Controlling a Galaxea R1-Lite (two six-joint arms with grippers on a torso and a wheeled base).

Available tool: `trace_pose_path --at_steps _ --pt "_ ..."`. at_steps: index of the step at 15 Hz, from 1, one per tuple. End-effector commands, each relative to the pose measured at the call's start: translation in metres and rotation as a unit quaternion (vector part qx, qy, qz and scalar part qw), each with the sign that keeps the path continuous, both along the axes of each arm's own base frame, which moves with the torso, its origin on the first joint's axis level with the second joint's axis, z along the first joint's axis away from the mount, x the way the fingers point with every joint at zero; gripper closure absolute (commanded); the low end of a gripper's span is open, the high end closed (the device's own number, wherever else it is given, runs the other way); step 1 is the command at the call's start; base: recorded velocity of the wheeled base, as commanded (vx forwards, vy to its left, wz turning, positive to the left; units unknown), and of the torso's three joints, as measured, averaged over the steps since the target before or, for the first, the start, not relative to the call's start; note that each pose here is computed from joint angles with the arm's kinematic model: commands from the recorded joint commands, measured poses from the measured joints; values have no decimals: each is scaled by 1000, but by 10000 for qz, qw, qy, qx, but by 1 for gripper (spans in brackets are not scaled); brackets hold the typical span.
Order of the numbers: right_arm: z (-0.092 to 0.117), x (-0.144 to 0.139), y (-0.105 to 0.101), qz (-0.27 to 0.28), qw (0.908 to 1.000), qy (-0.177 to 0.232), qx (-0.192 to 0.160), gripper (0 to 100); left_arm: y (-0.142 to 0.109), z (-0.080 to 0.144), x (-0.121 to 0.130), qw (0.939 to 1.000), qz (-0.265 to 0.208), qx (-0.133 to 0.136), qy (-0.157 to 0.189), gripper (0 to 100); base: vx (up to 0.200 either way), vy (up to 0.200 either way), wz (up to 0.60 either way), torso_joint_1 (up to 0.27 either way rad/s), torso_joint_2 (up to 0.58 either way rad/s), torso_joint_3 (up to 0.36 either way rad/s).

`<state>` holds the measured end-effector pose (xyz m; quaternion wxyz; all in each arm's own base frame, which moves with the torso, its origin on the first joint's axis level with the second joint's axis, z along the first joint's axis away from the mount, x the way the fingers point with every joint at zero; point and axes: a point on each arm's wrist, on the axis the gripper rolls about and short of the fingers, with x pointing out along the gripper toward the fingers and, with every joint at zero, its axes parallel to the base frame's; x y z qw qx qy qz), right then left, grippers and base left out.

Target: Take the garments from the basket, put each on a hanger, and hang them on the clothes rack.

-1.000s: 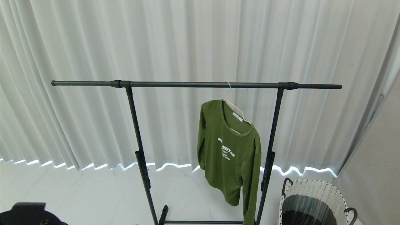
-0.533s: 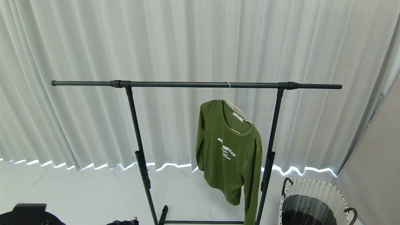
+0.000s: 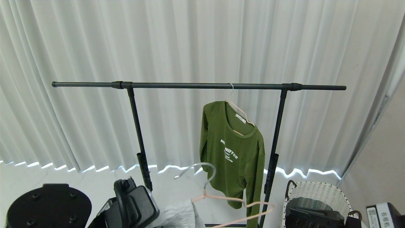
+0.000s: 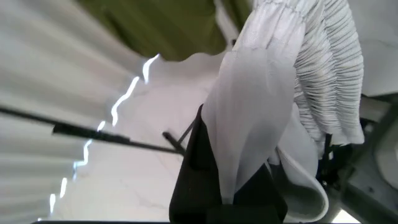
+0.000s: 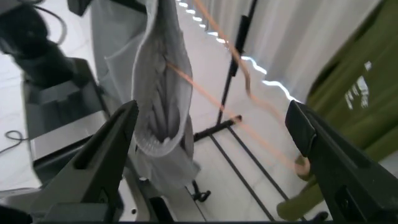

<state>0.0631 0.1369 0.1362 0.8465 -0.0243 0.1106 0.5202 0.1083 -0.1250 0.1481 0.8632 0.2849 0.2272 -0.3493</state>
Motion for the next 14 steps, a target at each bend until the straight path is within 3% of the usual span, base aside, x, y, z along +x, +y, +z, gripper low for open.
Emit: trace_pose_path --at_steps 1,3,4,6,8,11,14 --pt "-5 9 11 -141 9996 151 -167 0 2 9 11 9990 371 -250 -14 100 0 0 0 0 0 0" --pt "-5 15 20 -220 9991 324 -154 0 -4 23 16 9945 657 -808 61 100 0 0 0 0 0 0" --pt "-7 20 29 -296 9980 535 -130 0 -8 38 20 9874 864 -1321 104 100 0 0 0 0 0 0" --pt "-8 31 37 -578 9956 727 -108 0 -10 51 21 9817 930 -1664 30 100 0 0 0 0 0 0" --pt "-10 52 50 -1060 9885 1079 54 0 -12 64 22 9742 863 -2068 -271 100 0 0 0 0 0 0" --pt "-21 71 57 -1564 9792 1296 -15 0 -14 70 22 9705 747 -2248 -450 100 0 0 0 0 0 0" --pt "-26 74 60 -1666 9771 1324 -79 0 -16 73 21 9697 704 -2291 -473 100 0 0 0 0 0 0"
